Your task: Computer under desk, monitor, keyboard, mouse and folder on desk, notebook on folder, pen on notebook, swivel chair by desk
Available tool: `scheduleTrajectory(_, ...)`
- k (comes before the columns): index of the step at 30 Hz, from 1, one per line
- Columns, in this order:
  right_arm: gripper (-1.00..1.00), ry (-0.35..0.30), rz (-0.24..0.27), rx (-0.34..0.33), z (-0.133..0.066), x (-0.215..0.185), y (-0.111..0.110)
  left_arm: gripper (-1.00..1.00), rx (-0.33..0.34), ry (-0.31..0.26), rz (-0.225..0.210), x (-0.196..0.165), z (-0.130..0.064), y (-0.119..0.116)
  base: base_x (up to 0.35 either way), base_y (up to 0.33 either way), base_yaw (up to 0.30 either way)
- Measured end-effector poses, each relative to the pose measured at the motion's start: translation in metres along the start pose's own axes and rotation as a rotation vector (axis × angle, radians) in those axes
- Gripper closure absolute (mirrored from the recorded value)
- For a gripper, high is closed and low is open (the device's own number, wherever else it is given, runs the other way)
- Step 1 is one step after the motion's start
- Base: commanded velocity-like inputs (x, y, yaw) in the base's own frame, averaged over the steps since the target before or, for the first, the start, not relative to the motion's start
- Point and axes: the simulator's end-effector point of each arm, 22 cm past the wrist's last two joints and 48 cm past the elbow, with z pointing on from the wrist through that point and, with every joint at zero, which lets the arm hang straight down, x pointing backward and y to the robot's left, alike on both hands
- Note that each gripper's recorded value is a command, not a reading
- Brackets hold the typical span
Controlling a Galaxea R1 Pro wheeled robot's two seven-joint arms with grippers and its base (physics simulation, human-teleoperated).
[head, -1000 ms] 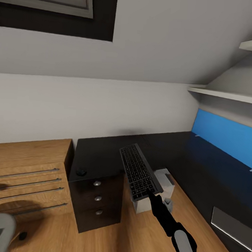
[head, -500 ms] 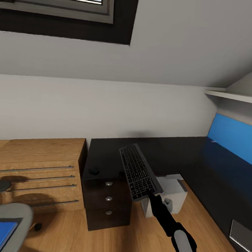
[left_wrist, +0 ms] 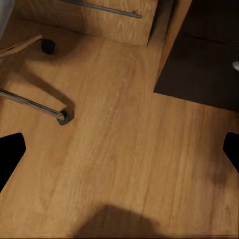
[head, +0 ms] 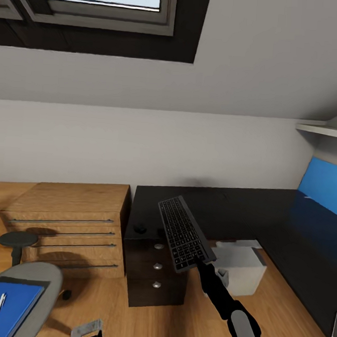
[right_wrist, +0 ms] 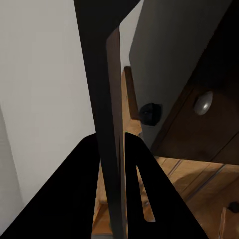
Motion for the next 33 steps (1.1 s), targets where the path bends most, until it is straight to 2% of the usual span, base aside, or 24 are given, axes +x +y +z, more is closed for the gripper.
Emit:
scheduleTrajectory(4, 1.0, 0.0, 0.002, -0.002, 0.0, 0.0, 0.001, -1.0, 0.007, 0.087, 0.026, 0.012, -0.001, 0.0, 0.0, 0.0, 0.027)
scheduleTrajectory(5, 1.0, 0.0, 0.003, -0.003, 0.0, 0.0, 0.001, -1.0, 0.011, 0.094, 0.028, 0.012, -0.002, -0.001, 0.0, 0.0, 0.007)
scheduleTrajectory(9, 1.0, -0.005, 0.016, -0.01, 0.0, -0.001, 0.003, -1.0, 0.061, 0.081, 0.034, -0.03, -0.013, -0.019, 0.0, 0.0, 0.003)
scheduleTrajectory(13, 1.0, -0.007, 0.016, -0.009, 0.0, -0.003, 0.002, -1.0, 0.104, 0.18, 0.036, -0.029, -0.025, -0.03, 0.0, 0.0, 0.0)
scheduleTrajectory(18, 1.0, -0.009, 0.016, -0.009, -0.001, -0.005, 0.002, -1.0, 0.099, 0.217, 0.02, -0.022, -0.025, -0.024, 0.08, 0.0, 0.0)
scheduleTrajectory(21, 1.0, -0.008, 0.02, -0.009, -0.001, -0.003, 0.001, -1.0, 0.057, 0.277, 0.036, 0.009, -0.017, -0.002, 0.274, 0.0, 0.0)
scheduleTrajectory(23, 1.0, -0.009, 0.024, -0.011, -0.001, -0.003, 0.002, -1.0, 0.046, 0.282, 0.037, 0.015, -0.015, 0.003, 0.303, 0.0, 0.0)
scheduleTrajectory(27, 1.0, -0.023, 0.07, -0.017, -0.001, -0.004, 0.001, -1.0, 0.035, 0.247, 0.024, 0.013, -0.01, 0.007, 0.177, 0.0, 0.0)
scheduleTrajectory(31, 1.0, -0.031, 0.141, 0.0, -0.002, -0.001, -0.013, -1.0, 0.027, 0.243, 0.022, 0.019, -0.008, 0.009, 0.047, 0.0, 0.0)
scheduleTrajectory(33, 1.0, -0.027, 0.173, 0.029, -0.003, 0.005, -0.028, -1.0, 0.024, 0.247, 0.024, 0.022, -0.007, 0.01, 0.014, 0.0, 0.0)
